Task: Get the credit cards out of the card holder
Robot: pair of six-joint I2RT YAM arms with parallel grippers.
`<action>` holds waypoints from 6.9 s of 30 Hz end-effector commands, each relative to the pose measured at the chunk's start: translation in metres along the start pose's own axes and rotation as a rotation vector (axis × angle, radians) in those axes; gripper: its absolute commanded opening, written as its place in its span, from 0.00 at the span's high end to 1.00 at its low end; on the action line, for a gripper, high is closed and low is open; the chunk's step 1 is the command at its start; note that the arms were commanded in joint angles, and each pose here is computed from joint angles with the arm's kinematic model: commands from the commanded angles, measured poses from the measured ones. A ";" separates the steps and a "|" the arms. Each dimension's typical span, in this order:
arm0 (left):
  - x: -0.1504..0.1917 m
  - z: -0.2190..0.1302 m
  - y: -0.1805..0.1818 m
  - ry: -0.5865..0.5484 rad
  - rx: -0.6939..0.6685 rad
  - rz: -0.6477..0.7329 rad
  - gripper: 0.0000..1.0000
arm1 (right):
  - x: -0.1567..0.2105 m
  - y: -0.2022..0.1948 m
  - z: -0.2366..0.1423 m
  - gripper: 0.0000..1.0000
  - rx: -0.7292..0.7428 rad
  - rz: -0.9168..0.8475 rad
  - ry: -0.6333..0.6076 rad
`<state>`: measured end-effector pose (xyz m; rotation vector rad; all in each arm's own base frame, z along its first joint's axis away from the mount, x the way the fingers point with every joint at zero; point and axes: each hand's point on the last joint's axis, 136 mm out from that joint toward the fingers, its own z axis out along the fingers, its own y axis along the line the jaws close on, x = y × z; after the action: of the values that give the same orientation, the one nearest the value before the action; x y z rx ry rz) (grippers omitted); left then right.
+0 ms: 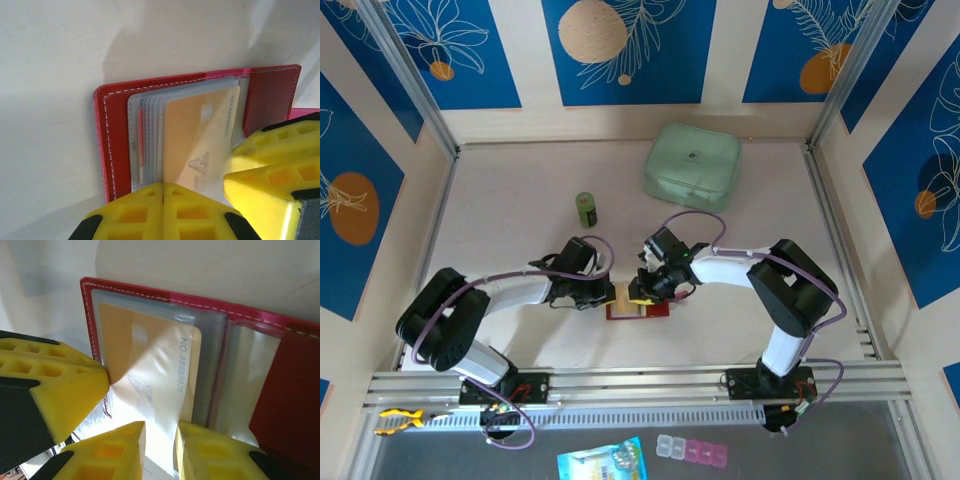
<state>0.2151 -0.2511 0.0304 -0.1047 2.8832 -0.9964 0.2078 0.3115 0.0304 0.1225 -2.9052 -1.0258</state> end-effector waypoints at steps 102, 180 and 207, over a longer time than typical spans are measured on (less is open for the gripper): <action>0.002 0.002 0.016 0.027 -0.146 0.055 0.93 | -0.008 0.004 -0.005 0.73 -0.040 0.031 -0.002; 0.008 0.020 0.004 0.120 -0.126 0.077 0.94 | -0.006 -0.016 -0.010 0.78 -0.119 0.071 -0.019; 0.002 0.012 -0.014 0.073 -0.058 0.074 0.94 | -0.001 -0.031 -0.059 0.97 -0.010 -0.037 -0.077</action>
<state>0.2239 -0.2711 0.0309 0.0335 2.9362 -0.9234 0.2194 0.2645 0.0514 0.0845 -2.9451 -1.1549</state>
